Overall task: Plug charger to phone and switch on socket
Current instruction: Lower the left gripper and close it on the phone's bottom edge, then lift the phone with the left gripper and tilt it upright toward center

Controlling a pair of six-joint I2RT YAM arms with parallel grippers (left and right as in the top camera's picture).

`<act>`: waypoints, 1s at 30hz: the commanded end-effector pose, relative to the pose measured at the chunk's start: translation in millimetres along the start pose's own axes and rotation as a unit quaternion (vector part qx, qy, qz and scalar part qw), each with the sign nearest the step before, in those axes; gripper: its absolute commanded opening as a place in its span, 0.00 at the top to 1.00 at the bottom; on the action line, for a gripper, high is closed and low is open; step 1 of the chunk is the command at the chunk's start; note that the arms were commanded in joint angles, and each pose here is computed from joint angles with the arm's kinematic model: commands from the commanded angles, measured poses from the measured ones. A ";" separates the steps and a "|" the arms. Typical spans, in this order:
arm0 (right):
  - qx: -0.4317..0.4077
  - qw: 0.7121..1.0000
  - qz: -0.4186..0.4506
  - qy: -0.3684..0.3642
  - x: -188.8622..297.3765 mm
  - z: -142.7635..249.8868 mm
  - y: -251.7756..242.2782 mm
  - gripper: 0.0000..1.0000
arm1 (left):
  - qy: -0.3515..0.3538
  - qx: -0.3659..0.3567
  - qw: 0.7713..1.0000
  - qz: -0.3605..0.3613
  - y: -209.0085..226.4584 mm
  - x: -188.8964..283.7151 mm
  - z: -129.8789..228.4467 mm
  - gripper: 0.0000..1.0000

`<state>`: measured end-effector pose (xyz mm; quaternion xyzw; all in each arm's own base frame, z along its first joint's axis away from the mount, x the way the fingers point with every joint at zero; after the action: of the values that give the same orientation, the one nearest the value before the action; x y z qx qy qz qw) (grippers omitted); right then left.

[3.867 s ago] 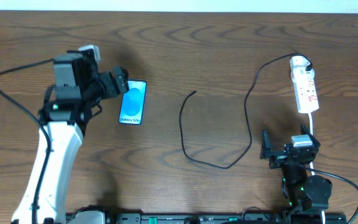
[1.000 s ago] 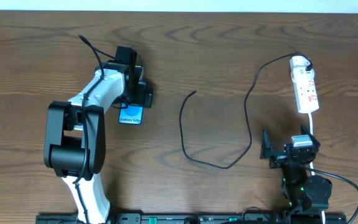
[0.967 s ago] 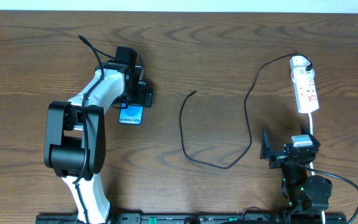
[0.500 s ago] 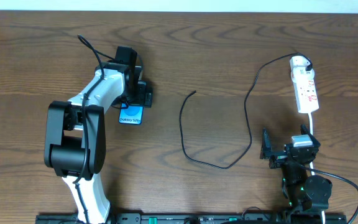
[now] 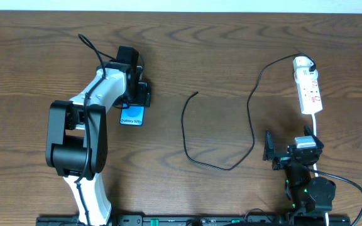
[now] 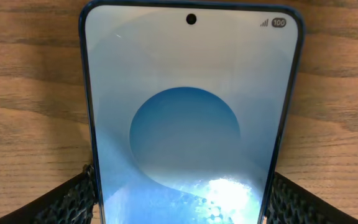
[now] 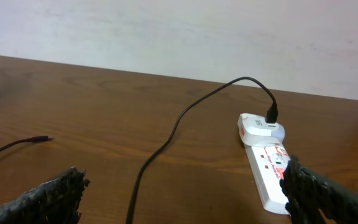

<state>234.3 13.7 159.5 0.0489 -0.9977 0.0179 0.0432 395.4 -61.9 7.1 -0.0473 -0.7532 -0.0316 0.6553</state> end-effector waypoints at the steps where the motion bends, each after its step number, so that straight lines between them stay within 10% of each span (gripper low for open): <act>1: -0.005 1.000 -0.003 -0.001 -0.1 0.6 1.7 0.01 | 0.052 0.004 0.999 0.012 -1.9 -24.4 21.7 0.18; 30: -0.005 1.000 -0.003 -0.001 -0.1 0.6 1.7 0.01 | 0.087 0.011 0.996 0.010 -1.7 -13.1 32.3 0.23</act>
<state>234.3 13.7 159.5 0.0491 -0.9977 0.0179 0.0432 378.3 -60.2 7.3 -0.0460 -0.7230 -0.0323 0.6885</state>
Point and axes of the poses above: each gripper's point midway between its finger pads, its own x axis back along the fingers, its own y axis along the line the jaws close on, z = x × y, the point moved 1 cm from there along x, back along the fingers, and after that the axes turned 3 degrees about -x, right-handed, at the moved point
